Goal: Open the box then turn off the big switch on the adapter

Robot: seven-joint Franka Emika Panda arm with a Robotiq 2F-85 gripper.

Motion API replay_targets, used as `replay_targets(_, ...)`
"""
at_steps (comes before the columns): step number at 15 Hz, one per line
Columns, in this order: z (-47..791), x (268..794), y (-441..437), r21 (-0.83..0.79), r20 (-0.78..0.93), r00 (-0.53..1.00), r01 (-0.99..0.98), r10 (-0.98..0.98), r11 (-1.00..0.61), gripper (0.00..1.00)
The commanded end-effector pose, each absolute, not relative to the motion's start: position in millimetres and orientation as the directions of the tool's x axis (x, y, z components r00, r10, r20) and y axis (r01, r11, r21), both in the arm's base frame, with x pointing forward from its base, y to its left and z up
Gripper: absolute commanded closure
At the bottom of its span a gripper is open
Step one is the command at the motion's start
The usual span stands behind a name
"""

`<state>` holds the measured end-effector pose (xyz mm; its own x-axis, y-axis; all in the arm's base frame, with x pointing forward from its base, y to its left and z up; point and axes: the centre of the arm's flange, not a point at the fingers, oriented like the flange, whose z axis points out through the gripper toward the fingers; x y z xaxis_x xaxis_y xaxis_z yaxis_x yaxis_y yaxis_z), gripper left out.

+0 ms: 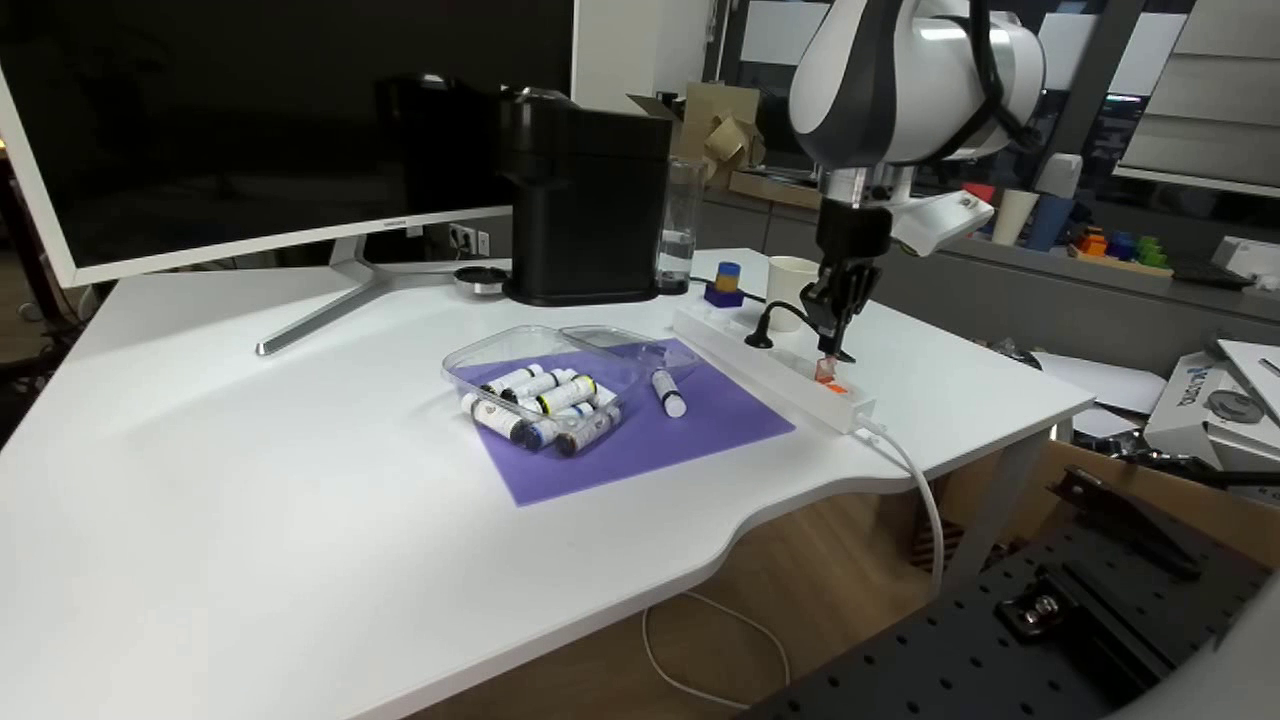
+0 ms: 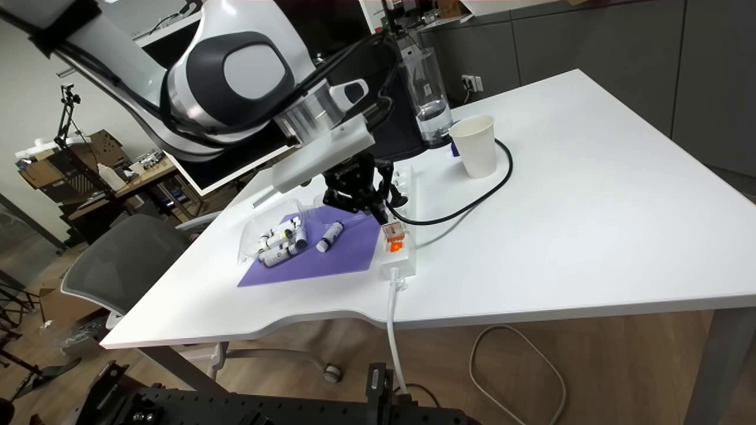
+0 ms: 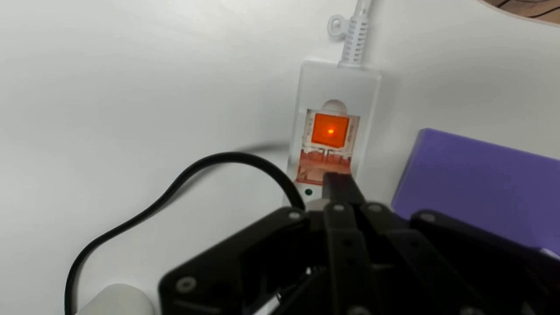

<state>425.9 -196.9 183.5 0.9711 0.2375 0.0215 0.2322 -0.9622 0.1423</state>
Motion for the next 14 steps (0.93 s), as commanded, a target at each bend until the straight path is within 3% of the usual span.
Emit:
replay_targets(1, 191.4, 413.7, -194.5, 0.143, 0.031, 0.98, 0.19, 0.197, -0.971, 1.0)
replay_targets(14, 178.7, 407.4, -202.8, 0.142, -0.019, 0.989, 0.147, 0.145, -0.979, 1.0)
